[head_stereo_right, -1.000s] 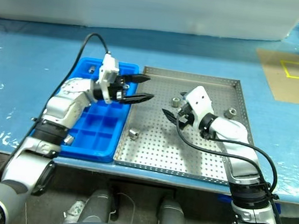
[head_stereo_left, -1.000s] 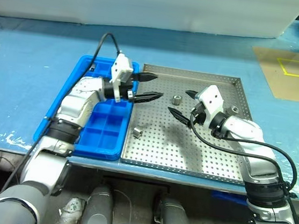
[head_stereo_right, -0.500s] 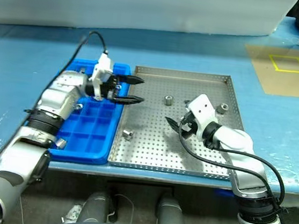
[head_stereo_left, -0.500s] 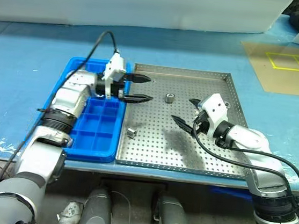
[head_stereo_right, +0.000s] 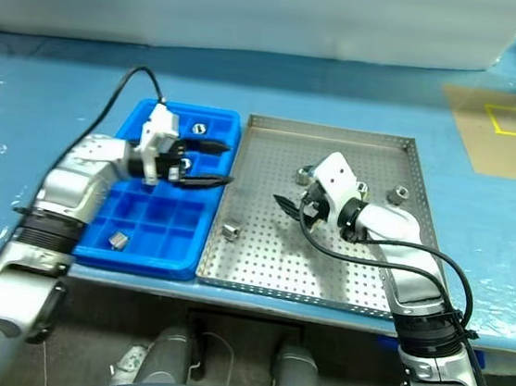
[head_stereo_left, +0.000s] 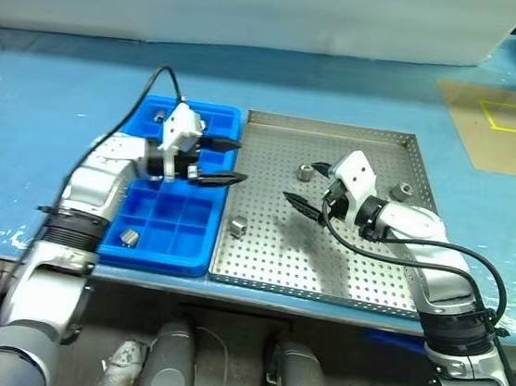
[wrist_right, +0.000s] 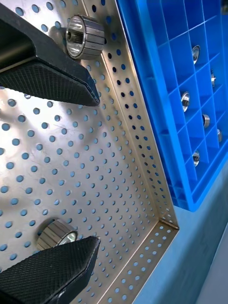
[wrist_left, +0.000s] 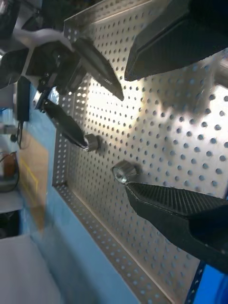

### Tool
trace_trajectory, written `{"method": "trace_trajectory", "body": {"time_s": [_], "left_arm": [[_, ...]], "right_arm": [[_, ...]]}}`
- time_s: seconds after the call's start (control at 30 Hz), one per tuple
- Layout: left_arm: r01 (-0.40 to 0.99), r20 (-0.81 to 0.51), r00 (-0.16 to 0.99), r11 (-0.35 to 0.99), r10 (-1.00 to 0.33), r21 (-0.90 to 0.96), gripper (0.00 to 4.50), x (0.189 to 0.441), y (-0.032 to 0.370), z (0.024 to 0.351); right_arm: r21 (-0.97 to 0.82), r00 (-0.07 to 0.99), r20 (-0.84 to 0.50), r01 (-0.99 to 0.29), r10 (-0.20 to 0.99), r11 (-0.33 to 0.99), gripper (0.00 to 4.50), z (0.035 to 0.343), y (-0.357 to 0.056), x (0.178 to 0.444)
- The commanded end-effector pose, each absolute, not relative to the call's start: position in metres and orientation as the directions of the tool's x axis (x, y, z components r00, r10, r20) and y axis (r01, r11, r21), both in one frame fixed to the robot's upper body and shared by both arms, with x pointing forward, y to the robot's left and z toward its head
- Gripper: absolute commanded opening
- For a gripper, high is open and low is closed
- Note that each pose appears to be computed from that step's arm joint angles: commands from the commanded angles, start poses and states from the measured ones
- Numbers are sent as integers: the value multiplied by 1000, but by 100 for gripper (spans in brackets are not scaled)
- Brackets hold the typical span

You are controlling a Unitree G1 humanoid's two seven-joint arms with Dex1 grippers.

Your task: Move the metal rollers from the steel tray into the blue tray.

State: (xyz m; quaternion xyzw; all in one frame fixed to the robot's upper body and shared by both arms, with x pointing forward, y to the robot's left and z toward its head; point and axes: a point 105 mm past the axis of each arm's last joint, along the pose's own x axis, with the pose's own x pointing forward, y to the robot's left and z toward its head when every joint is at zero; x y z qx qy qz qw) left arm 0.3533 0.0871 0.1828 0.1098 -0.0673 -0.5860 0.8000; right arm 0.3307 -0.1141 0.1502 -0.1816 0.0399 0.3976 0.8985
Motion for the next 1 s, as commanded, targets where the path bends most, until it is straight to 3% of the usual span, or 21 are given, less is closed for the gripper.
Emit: {"method": "trace_trajectory", "body": {"time_s": [0.03, 0.23, 0.43, 0.6, 1.0], "left_arm": [[842, 42, 398, 383, -916, 379, 359, 377, 62, 196], [877, 37, 402, 397, -915, 270, 359, 405, 11, 177], [853, -46, 505, 489, -862, 184, 359, 422, -14, 160], [794, -98, 601, 578, -793, 189, 359, 430, -23, 149], [708, -178, 706, 670, -686, 224, 359, 435, -27, 128]], "right_arm": [[-334, 711, -165, -692, 684, 640, 450, 166, -124, 331], [-339, 773, -152, -626, 616, 702, 450, 167, -140, 320], [-347, 836, -151, -544, 527, 764, 450, 168, -162, 305], [-344, 869, -152, -493, 471, 799, 450, 164, -170, 293], [-335, 894, -150, -449, 423, 829, 450, 162, -173, 285]]}}
